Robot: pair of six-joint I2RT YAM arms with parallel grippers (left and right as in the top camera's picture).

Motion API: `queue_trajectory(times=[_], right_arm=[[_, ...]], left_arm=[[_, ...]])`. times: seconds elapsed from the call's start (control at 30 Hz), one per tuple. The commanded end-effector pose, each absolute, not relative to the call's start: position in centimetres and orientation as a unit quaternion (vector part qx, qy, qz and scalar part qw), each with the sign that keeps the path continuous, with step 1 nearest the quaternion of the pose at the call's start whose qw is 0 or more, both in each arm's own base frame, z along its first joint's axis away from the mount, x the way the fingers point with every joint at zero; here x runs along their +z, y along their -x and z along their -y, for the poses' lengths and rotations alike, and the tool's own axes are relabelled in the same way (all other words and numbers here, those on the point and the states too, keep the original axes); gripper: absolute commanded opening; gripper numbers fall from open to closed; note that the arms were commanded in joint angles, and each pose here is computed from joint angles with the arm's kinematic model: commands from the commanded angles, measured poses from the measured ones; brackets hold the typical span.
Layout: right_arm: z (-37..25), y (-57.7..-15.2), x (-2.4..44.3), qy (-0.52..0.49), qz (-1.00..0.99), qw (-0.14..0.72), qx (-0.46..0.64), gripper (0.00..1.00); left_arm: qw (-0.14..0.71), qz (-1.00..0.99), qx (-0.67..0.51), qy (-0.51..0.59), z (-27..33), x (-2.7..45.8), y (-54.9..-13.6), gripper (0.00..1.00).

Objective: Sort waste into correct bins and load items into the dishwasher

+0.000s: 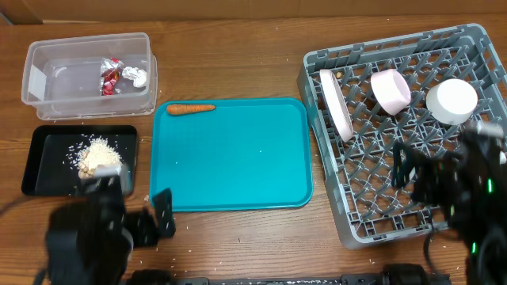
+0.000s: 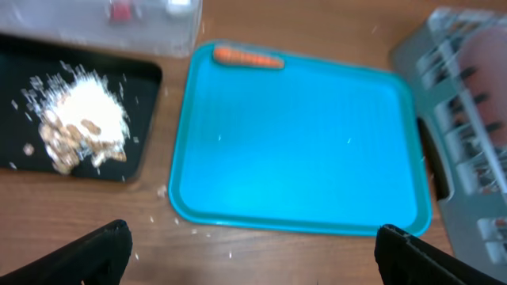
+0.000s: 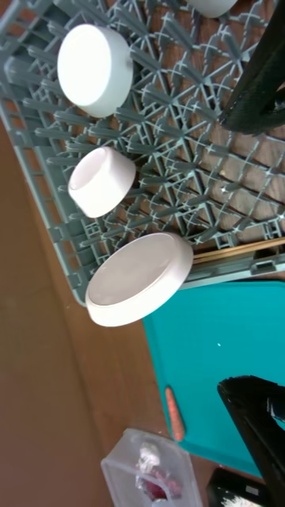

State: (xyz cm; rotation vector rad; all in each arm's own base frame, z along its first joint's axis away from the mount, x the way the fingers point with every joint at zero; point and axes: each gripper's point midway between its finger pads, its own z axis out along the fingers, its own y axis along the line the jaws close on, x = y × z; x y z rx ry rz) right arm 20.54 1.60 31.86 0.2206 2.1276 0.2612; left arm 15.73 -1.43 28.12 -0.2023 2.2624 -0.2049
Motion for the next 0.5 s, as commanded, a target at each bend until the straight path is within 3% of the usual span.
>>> queue_trajectory(times=[0.0,0.1,0.47], right_arm=[[-1.5,-20.2,29.1,-0.085,-0.878,0.46,0.1,1.0],[-1.6,-19.9,27.6,-0.087,-0.888,0.441,0.099,1.0],[-1.6,-19.5,26.5,-0.09,-0.9,0.415,0.097,1.0]], left_arm=[[0.456,-0.883,-0.077,0.079,1.1,28.9,-14.9,1.0],[0.481,-0.868,-0.085,0.087,1.1,29.7,-14.2,1.0],[0.404,-0.907,-0.075,0.093,1.0,26.3,-11.7,1.0]])
